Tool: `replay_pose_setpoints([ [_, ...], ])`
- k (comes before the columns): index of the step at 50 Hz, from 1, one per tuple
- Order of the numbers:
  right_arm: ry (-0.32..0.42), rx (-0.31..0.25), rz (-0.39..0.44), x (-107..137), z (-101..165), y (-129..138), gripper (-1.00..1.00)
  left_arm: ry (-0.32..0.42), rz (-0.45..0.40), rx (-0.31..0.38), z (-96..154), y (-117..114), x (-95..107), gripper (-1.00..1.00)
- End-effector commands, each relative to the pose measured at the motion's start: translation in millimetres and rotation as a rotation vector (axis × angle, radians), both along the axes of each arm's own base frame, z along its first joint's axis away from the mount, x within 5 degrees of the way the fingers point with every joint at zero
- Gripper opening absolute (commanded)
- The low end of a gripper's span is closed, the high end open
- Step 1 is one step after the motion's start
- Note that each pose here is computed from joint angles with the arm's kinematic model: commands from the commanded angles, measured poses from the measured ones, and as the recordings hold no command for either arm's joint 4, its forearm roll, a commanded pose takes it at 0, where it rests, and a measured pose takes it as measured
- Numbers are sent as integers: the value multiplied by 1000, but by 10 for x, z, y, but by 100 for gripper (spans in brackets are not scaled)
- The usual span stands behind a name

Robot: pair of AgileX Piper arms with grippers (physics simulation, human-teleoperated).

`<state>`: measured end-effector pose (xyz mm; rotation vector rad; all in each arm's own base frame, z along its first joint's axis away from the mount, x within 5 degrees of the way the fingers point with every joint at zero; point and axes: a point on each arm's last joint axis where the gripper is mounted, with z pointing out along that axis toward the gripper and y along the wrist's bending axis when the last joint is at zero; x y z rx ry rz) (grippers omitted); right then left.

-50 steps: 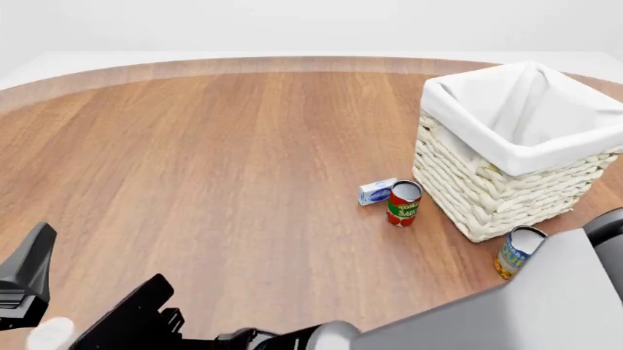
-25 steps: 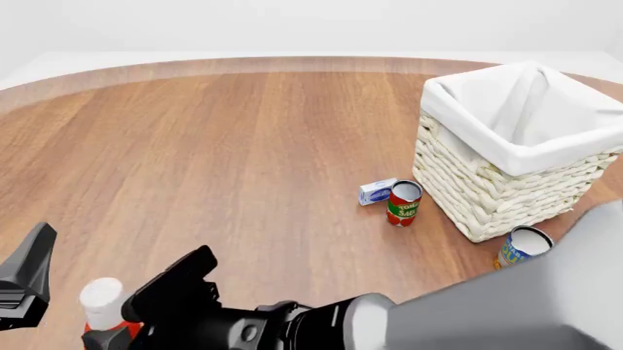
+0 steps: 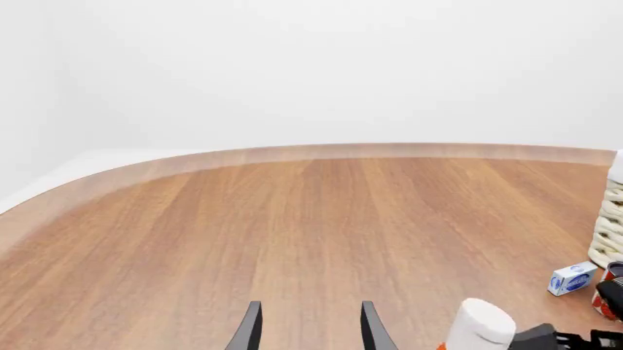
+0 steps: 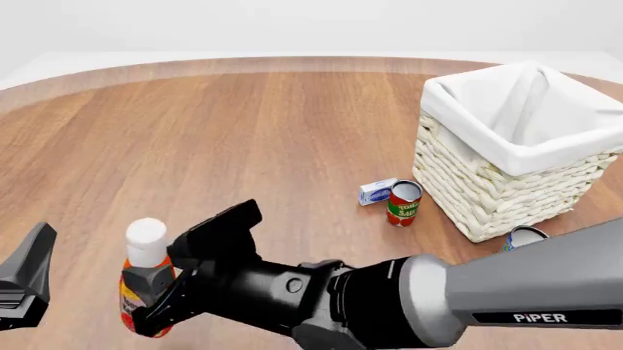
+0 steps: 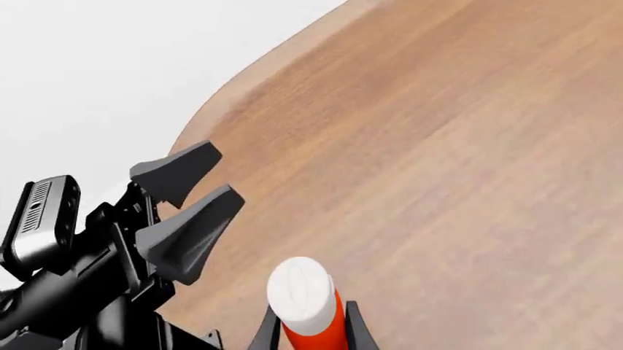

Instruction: Pick up the ketchup, and put it in the basket.

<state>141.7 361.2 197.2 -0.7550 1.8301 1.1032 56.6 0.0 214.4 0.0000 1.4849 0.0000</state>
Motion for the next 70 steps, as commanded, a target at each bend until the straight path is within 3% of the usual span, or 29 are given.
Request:
replay_pose_setpoints([
  [1, -4, 48, -47, 123, 180, -147, -100, 0, 0, 0, 0, 0, 0, 100],
  [22, -52, 81, -74, 225, 398, -228, -100, 0, 0, 0, 0, 0, 0, 100],
  [34, -97, 138, -134, 345, 671, -486, -100, 0, 0, 0, 0, 0, 0, 100],
  [70, -185, 176, -257, 622, 995, -890, -100, 0, 0, 0, 0, 0, 0, 100],
])
